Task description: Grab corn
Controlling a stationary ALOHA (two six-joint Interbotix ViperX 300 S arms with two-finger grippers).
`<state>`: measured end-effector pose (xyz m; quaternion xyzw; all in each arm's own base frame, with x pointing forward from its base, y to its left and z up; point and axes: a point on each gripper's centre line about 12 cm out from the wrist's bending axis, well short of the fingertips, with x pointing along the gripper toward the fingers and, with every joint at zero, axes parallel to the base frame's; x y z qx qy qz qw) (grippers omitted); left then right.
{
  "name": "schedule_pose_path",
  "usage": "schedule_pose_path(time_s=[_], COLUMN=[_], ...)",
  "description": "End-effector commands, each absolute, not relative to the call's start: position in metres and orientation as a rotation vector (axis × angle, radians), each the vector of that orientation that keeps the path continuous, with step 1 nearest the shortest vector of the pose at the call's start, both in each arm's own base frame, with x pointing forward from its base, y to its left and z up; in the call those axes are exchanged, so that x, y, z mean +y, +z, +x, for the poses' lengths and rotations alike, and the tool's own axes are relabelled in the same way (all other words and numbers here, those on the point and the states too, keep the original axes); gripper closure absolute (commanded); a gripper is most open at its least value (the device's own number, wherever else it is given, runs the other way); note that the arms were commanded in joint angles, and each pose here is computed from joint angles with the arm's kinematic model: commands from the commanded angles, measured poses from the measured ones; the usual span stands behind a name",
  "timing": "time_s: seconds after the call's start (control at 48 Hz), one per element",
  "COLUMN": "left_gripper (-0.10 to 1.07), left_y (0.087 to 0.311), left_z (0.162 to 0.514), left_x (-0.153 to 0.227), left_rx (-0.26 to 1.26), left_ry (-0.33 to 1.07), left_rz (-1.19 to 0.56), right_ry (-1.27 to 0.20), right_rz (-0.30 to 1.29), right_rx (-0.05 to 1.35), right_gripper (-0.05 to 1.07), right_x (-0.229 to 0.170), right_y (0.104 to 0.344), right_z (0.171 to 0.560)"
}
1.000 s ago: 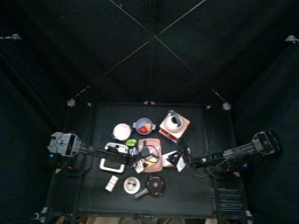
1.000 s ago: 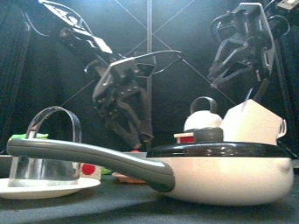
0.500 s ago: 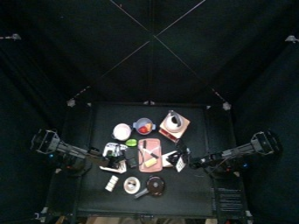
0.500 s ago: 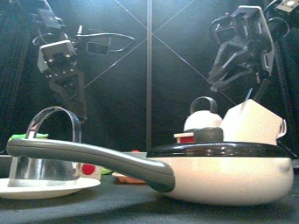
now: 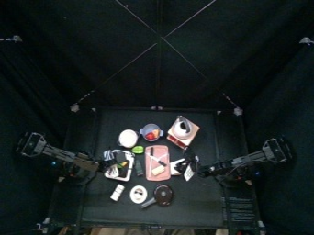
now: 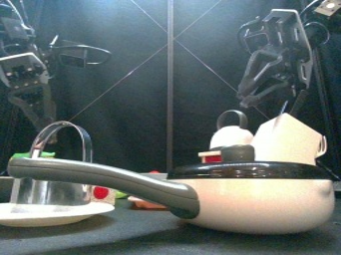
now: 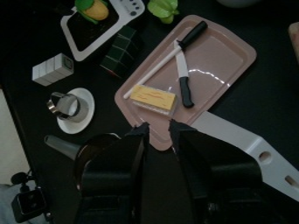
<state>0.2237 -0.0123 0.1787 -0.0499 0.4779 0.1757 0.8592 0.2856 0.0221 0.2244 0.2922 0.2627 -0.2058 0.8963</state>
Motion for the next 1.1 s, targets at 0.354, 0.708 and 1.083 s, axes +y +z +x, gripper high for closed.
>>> schedule_pose_path(time_s=[0.354,0.708,1.083], left_gripper=[-0.04,-0.04,-0.03], left_y=[0.158,0.141,0.133], left_z=[0.211,0.213,0.213], left_x=[-0.016,-0.009,0.0], left_rx=[0.986,1.016,1.042], left_ry=[0.296,0.315,0.367], left_rz=[-0.18,-0.207,-0.233], right_ry=[-0.425,-0.425,-0.426], right_rz=[0.605,0.605,0.607], right_rx=[0.529,0.529,0.529], right_gripper=[0.35,0.35,0.35], right_x=[0.02,0.02,0.021], right_y=[0.229,0.229,0.229], right_z=[0.29,0.29,0.29])
